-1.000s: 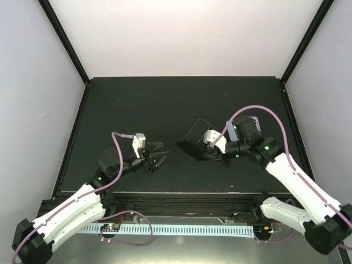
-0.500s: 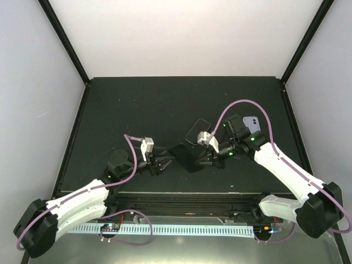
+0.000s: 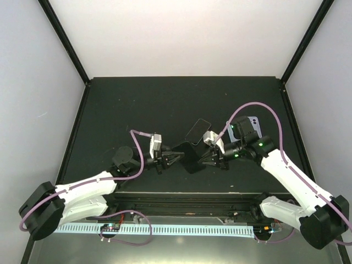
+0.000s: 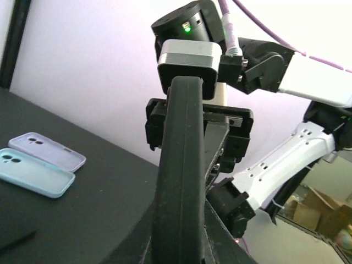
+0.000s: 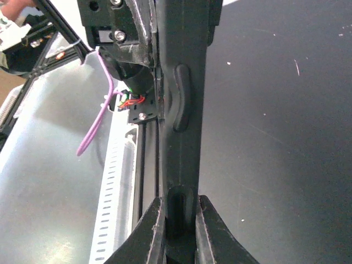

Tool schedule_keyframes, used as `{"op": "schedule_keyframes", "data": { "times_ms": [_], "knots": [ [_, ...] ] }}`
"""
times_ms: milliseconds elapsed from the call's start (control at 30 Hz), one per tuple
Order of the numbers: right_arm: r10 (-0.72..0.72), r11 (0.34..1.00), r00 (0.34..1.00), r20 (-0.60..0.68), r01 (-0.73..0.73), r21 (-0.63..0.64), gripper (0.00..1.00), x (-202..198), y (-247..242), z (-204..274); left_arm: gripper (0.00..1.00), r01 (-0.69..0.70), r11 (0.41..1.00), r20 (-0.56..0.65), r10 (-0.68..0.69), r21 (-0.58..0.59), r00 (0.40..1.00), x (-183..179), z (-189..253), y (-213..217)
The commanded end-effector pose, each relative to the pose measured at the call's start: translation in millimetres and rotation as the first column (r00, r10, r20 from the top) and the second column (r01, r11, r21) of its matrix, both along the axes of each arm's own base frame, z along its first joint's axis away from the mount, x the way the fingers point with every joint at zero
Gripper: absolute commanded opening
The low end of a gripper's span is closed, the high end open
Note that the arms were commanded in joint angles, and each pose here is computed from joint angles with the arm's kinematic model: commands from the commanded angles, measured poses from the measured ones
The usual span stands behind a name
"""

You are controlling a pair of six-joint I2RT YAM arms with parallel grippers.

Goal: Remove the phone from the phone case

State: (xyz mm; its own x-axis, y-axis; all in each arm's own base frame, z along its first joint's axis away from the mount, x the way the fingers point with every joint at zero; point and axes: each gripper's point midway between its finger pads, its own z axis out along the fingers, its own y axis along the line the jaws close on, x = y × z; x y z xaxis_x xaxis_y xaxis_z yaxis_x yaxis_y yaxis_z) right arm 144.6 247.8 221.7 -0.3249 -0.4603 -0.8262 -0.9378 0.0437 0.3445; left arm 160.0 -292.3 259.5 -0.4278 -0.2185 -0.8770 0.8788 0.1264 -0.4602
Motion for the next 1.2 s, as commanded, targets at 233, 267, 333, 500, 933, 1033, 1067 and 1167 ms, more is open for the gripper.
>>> {"op": "schedule_keyframes", "data": {
  "times_ms": [233,267,333,500,933,1033,1067,1167],
  "knots": [
    [-0.026,0.995,0.994,0.105,0.015,0.102,0.02,-2,-9,23,0.03,0.119,0.992,0.032,-0.118,-0.04,0.993,-11,40,-17],
    [-0.024,0.995,0.994,0.106,0.013,0.102,0.11,-2,-9,24,0.02,0.114,0.993,0.026,-0.113,-0.026,0.993,-9,42,-18],
    [-0.021,0.995,0.994,0.104,0.011,0.104,0.36,-3,-9,24,0.02,0.093,0.996,0.031,-0.093,0.0,0.995,-5,52,-19],
    [-0.014,0.996,0.989,0.144,0.001,0.087,0.75,0,-10,31,0.02,0.043,0.989,0.046,-0.05,0.143,0.998,19,86,-8],
    [0.147,0.982,0.95,0.274,-0.172,0.071,0.8,-5,1,62,0.02,0.353,0.914,0.185,-0.389,0.199,0.903,-5,105,11],
    [0.192,0.975,0.937,0.291,-0.216,0.052,0.64,-13,4,65,0.01,0.332,0.923,0.203,-0.37,0.195,0.907,-9,101,15],
    [0.201,0.973,0.933,0.297,-0.225,0.049,0.62,-16,4,66,0.02,0.326,0.926,0.209,-0.363,0.191,0.908,-11,99,17],
    [0.214,0.97,0.919,0.331,-0.24,0.039,0.61,-25,2,69,0.01,0.315,0.931,0.223,-0.352,0.187,0.909,-14,98,19]
  ]
}}
